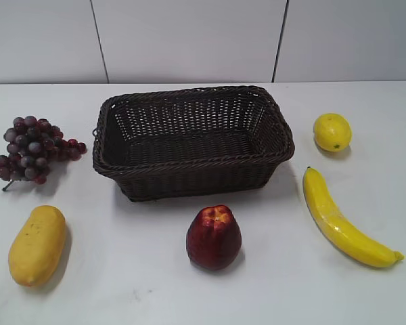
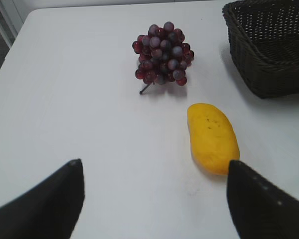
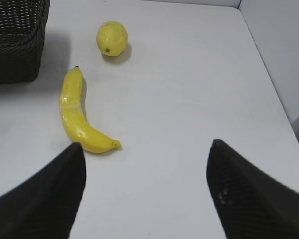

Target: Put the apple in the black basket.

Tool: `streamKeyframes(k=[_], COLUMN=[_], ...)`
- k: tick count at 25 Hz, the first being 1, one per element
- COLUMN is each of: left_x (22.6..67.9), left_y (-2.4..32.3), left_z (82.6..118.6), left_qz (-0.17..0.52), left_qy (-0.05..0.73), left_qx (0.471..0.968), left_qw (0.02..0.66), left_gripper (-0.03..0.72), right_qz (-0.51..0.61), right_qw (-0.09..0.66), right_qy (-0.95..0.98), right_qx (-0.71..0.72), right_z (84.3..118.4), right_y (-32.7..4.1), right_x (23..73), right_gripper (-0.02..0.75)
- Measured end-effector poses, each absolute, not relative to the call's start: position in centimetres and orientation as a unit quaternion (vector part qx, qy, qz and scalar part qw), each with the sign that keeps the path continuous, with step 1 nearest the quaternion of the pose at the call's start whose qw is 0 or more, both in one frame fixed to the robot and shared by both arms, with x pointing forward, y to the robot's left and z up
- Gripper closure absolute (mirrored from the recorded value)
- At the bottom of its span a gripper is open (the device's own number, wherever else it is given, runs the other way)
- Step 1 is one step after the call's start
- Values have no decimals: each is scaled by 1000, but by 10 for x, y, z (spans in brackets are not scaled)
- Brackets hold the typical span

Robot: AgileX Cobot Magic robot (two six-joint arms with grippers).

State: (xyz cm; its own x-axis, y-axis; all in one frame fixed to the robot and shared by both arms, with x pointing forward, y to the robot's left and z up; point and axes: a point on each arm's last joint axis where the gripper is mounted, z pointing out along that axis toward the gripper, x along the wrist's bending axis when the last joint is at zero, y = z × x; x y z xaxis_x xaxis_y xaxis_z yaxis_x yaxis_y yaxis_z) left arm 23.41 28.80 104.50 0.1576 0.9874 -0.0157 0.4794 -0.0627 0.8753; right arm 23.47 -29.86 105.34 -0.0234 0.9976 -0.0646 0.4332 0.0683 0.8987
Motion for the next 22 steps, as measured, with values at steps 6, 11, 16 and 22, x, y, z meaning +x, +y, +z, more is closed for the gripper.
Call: streamKeyframes(k=[6, 11, 16, 22], left_x=[234, 234, 234, 239], left_y=[288, 288, 288, 287], left_z=[1045, 1045, 1045, 1060], left_qz=[325, 325, 324, 333], left_qy=[562, 562, 562, 556], left_qx=[653, 653, 653, 643], left_qw=[391, 391, 391, 408], left_gripper=[10, 19, 58, 76], right_qz=[361, 361, 361, 361], right_qw=[391, 391, 391, 391], right_qy=[618, 618, 618, 618], right_qx=[579, 579, 579, 579], right_z=[1053, 1053, 1053, 1053], right_y=[-299, -299, -299, -299], right_x=[235, 235, 235, 235], right_gripper=[167, 167, 167, 167])
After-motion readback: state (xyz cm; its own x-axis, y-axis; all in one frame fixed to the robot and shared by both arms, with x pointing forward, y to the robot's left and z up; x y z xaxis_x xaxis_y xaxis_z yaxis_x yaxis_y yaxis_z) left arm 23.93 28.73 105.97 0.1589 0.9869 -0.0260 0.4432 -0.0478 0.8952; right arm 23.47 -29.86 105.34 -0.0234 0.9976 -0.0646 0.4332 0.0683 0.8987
